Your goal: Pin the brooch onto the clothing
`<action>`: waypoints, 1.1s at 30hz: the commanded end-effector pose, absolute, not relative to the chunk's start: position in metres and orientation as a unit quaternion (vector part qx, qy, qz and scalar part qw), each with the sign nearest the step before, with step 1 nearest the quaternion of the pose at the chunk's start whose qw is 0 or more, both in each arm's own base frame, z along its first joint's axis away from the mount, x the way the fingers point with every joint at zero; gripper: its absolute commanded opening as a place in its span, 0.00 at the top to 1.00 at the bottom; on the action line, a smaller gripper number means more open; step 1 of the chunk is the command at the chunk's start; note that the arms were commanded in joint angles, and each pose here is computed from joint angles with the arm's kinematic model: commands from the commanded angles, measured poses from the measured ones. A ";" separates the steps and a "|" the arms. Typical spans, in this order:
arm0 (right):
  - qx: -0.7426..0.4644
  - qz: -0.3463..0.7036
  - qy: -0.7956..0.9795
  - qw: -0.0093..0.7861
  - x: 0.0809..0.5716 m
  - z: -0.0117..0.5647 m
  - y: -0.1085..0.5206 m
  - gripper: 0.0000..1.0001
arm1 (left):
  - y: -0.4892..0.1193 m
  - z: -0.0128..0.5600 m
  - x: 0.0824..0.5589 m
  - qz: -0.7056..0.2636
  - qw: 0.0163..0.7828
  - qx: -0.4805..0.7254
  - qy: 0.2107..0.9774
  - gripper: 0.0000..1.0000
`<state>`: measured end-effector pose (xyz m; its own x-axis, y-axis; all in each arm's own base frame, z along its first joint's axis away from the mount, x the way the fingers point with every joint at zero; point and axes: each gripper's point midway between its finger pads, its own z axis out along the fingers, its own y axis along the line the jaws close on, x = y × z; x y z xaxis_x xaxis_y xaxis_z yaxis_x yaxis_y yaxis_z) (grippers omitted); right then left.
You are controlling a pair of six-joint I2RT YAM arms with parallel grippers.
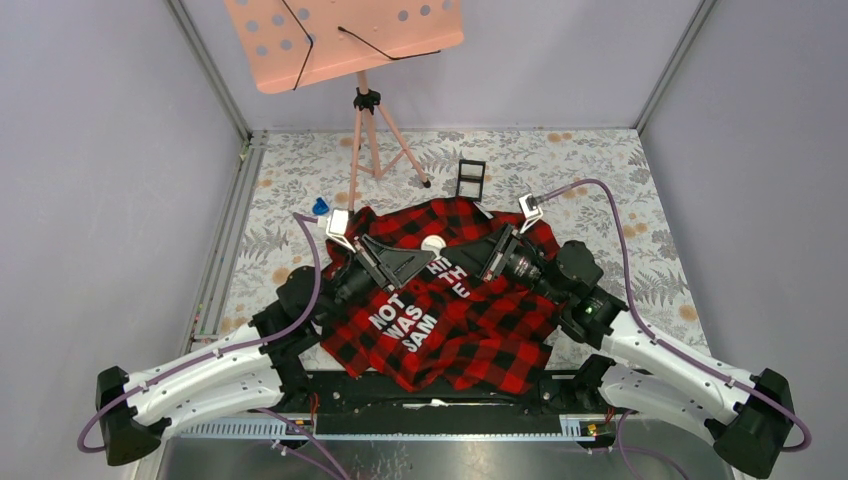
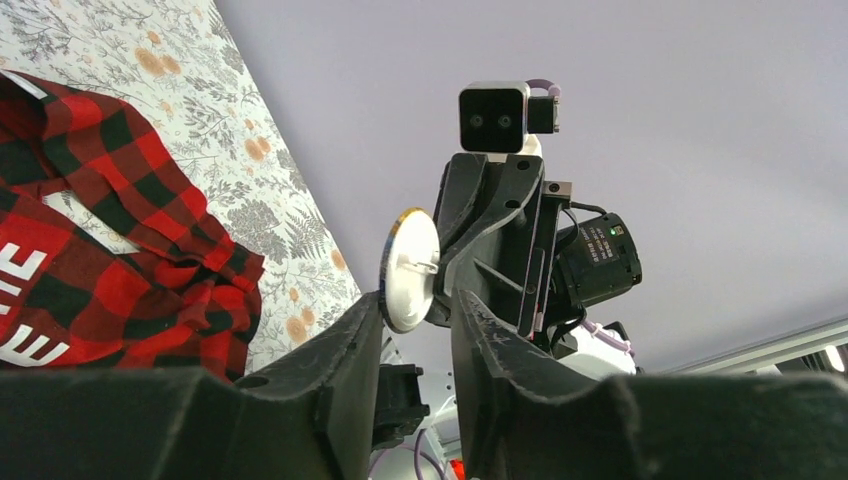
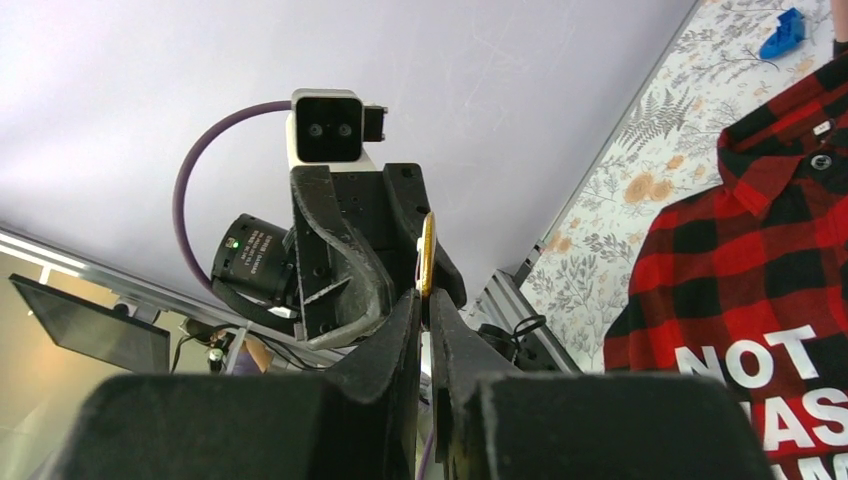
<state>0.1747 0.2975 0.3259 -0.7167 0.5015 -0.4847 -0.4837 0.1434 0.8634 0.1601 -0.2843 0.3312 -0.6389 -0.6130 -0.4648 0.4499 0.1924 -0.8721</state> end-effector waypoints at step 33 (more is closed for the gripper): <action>-0.161 0.673 0.679 0.245 0.139 0.335 0.300 0.40 | -0.281 0.315 0.121 -0.608 0.379 0.135 0.684 1.00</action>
